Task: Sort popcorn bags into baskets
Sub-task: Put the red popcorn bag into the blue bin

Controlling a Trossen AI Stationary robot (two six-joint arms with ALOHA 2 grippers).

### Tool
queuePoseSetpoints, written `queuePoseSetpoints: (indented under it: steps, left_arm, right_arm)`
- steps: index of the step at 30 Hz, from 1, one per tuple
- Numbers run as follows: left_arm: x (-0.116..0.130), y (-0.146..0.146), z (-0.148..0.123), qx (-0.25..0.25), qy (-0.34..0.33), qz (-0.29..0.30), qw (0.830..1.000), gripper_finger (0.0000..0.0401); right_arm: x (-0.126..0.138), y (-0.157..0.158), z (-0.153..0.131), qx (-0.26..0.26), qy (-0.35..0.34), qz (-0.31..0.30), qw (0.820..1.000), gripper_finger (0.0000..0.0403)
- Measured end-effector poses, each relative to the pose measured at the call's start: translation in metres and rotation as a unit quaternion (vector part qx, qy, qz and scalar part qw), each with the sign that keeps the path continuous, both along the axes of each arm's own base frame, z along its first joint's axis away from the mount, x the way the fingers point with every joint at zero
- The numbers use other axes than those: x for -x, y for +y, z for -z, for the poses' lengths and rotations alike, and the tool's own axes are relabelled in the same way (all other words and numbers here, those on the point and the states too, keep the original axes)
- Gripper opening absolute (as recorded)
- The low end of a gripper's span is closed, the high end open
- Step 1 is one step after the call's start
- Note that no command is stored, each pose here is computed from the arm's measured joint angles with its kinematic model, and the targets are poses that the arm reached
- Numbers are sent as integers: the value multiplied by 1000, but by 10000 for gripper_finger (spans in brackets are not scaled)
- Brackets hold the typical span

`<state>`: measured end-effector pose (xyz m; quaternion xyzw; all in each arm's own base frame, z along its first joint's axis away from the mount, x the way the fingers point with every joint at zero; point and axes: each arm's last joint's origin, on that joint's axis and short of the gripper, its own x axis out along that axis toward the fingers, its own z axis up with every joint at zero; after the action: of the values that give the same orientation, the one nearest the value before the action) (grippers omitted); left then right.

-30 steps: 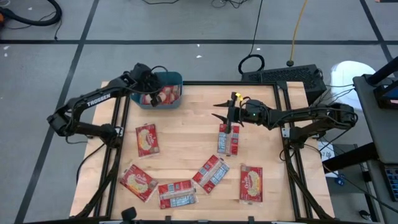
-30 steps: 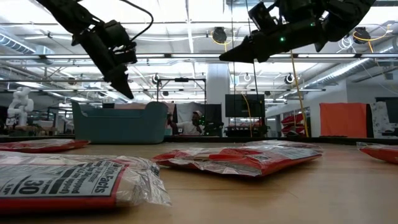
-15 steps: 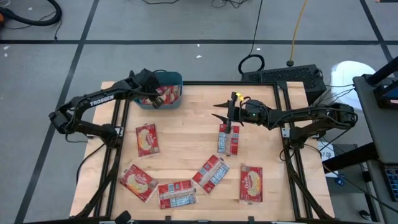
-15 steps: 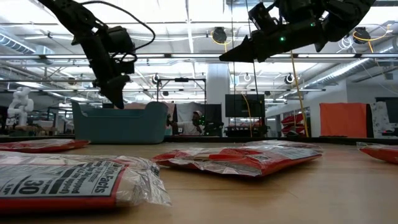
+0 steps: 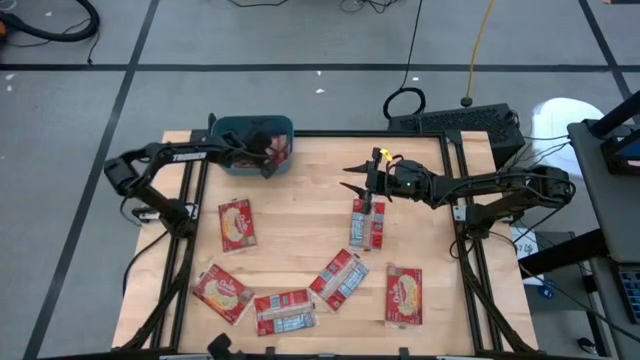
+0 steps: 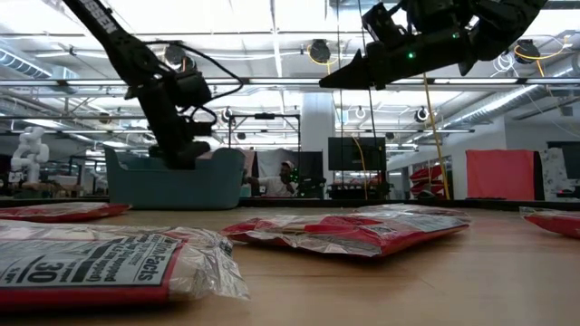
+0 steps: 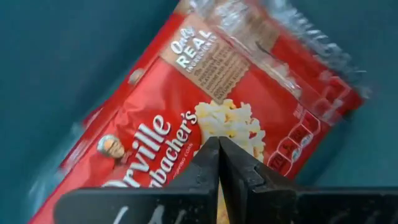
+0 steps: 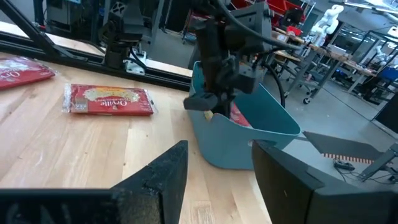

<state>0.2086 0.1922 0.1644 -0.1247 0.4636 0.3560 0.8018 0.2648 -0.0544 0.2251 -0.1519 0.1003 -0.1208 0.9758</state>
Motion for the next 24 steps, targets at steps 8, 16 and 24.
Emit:
queuePoseSetpoints:
  steps: [8, 16, 24]
  left_arm:
    - [-19, 2, 4, -28, -51, 23, 998, 19]
    - [-20, 1, -6, -47, -69, 43, 996, 9]
    - [-5, -13, -52, -89, -116, 45, 988, 24]
  right_arm:
    - [0, 0, 1, -9, 3, 1, 1000, 170]
    - [1, 0, 4, -15, 18, 2, 1000, 170]
    - [1, 0, 6, -42, 24, 7, 999, 170]
